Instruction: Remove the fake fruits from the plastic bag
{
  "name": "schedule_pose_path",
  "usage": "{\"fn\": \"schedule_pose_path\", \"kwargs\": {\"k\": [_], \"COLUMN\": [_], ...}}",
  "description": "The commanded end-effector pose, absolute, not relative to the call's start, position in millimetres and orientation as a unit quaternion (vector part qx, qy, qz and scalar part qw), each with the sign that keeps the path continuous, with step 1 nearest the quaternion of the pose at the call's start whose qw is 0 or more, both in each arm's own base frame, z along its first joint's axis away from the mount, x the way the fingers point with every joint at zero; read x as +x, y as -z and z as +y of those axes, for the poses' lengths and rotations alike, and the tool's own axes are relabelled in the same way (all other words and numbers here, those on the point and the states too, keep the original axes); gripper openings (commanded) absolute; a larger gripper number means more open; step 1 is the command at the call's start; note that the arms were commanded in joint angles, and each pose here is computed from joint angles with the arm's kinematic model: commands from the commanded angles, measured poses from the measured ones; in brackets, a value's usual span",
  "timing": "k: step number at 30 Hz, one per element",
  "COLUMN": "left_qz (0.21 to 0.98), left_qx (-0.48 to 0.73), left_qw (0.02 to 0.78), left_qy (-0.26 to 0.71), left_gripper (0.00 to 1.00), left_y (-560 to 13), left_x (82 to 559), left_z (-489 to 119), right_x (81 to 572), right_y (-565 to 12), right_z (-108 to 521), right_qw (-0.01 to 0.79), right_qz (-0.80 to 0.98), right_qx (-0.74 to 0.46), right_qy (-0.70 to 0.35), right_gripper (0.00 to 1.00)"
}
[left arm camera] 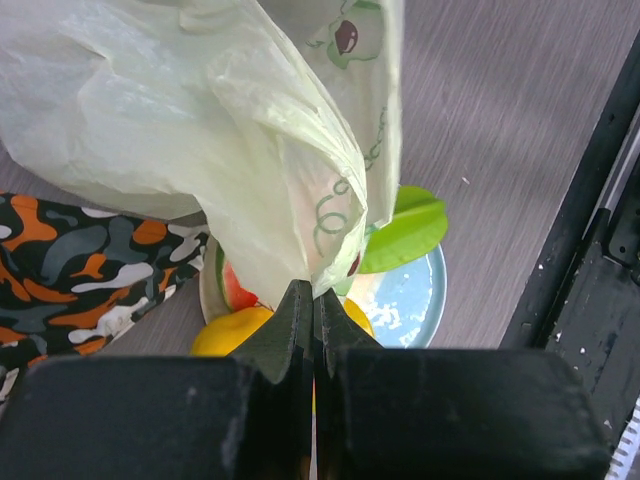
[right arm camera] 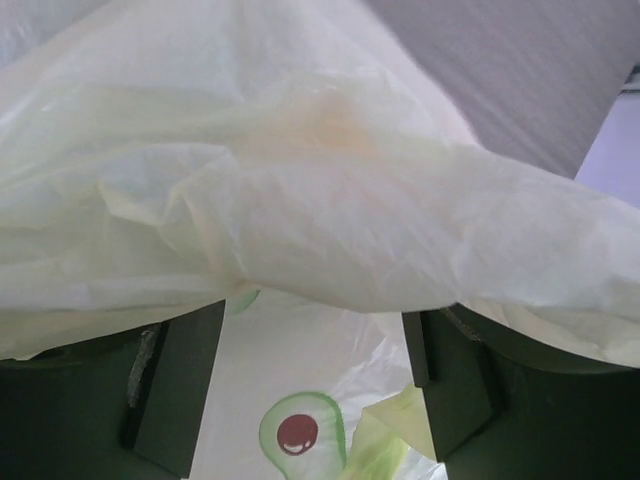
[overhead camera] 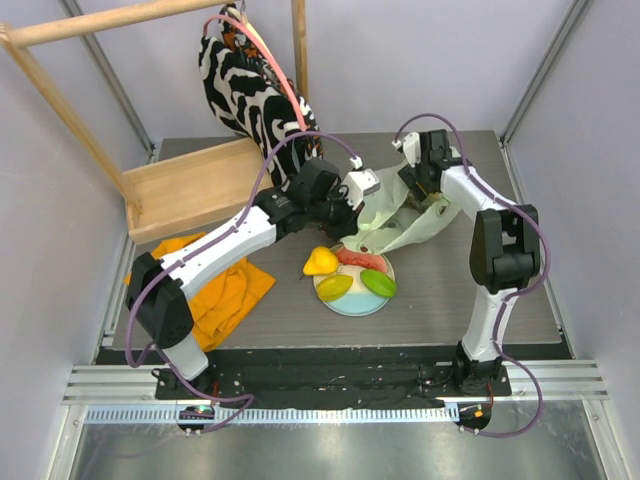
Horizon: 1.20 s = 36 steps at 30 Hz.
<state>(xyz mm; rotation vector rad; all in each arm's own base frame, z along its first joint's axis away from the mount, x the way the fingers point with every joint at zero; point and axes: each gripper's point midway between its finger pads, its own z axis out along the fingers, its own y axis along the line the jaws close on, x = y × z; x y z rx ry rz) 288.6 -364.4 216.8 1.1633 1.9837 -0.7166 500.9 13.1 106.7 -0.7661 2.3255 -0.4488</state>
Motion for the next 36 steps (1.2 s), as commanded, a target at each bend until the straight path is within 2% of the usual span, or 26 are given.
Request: {"fn": "schedule_pose_path", "kwargs": {"k": [1,5,6,10,14,18,21,22,25,29,32,33,35,36], "left_qz": [0.751,0.754,0.753,0.750,0.751,0.750,0.752,0.752,0.751,0.752,0.752,0.754,0.755,0.757], "left_qx": [0.455,0.453,0.453,0.459,0.461,0.463,0.464,0.464,0.463,0.461,0.456,0.454,0.449,0.446], "left_qw": [0.381,0.375,0.375,0.372,0.372,0.376,0.373,0.371,0.375,0.376,0.385,0.388,0.395,0.395], "left_qy": [0.287,0.293,0.295,0.298,0.290,0.285,0.285,0.286,0.286,0.284,0.277,0.274,0.269,0.267], "left_gripper": [0.00,0.00,0.00,0.00,0.00,0.00,0.00,0.00,0.00,0.00,0.00,0.00,0.00,0.00], "left_y": [-236.5,-234.0,-234.7,-235.7,-235.4,-236.4,-233.1,-231.3,-233.1,-233.0,-236.0,-235.9,-237.2,-235.8], "left_x": [296.8,297.5,297.2,296.9,299.0,300.6,300.6,300.0,301.8,305.0,310.1,312.1,316.5,317.8], "left_z": [-377.3,-381.2,-382.0,-384.2,-382.7,-381.8,-382.0,-382.9,-384.5,-386.5,-387.4,-387.3,-387.6,-387.6], "right_x": [545.4,571.7,576.0,600.8,628.8,629.5,621.3,617.0,607.2,596.4,575.3,560.0,527.8,504.1], "right_y": [-144.4,-129.5,-105.1,-76.0,-75.7,-81.3,-82.6,-86.9,-89.4,-136.2,-159.5,-184.0,-186.2,-208.8], "right_z": [13.1,11.5,11.3,14.2,3.4,-13.2,-16.2,-16.7,-10.2,9.5,39.2,46.6,72.7,80.5], "right_qw": [0.382,0.382,0.366,0.362,0.372,0.360,0.353,0.348,0.348,0.390,0.410,0.422,0.416,0.423], "right_qz": [0.862,0.864,0.873,0.878,0.867,0.855,0.852,0.854,0.864,0.866,0.872,0.871,0.875,0.869], "right_qx": [-0.265,-0.251,-0.247,-0.248,-0.244,-0.250,-0.265,-0.267,-0.263,-0.242,-0.245,-0.238,-0.250,-0.254], "right_qy": [0.199,0.210,0.206,0.191,0.227,0.277,0.283,0.280,0.253,0.199,0.104,0.078,-0.007,-0.035], "right_gripper": [0.79,0.82,0.82,0.83,0.80,0.80,0.65,0.51,0.35,0.26,0.23,0.22,0.21,0.21]}}
